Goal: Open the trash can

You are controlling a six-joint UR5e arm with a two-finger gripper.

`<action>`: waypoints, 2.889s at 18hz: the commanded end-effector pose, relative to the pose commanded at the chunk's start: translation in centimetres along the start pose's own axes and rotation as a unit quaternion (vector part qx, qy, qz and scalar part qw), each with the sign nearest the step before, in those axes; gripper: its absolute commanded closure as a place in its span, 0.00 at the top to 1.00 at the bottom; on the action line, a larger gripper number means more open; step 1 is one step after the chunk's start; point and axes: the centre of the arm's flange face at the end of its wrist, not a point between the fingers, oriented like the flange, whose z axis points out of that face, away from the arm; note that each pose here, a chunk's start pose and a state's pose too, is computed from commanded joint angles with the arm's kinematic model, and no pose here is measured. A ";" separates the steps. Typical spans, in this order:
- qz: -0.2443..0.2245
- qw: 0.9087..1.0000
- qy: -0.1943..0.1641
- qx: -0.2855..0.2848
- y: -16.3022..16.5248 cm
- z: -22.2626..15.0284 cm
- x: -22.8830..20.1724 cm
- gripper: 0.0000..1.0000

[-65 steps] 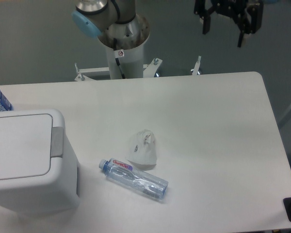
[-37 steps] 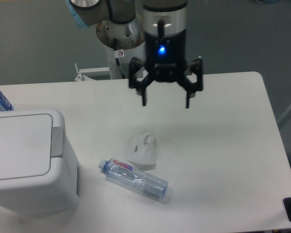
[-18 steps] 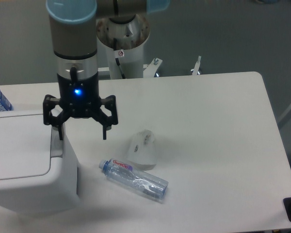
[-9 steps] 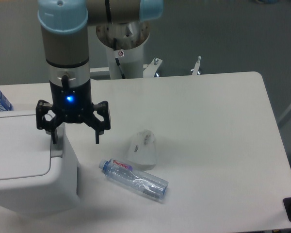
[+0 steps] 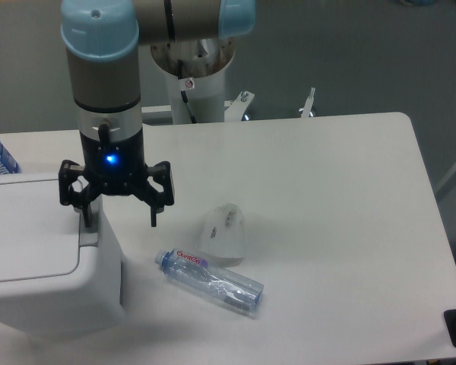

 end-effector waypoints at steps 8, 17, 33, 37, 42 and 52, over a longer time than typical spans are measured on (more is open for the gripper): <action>0.000 1.000 0.000 -0.001 -0.1 0.2 -0.1 1.00; 0.000 1.000 0.000 -0.004 -0.1 0.6 -0.2 1.00; -0.015 0.999 -0.017 0.046 -2.1 -4.6 -3.6 1.00; -0.026 0.997 -0.046 0.056 -2.3 -5.8 -9.9 1.00; 0.098 0.984 -0.149 -0.027 -0.2 -4.3 -16.1 1.00; 0.222 0.956 -0.158 -0.110 1.6 -4.5 -19.5 1.00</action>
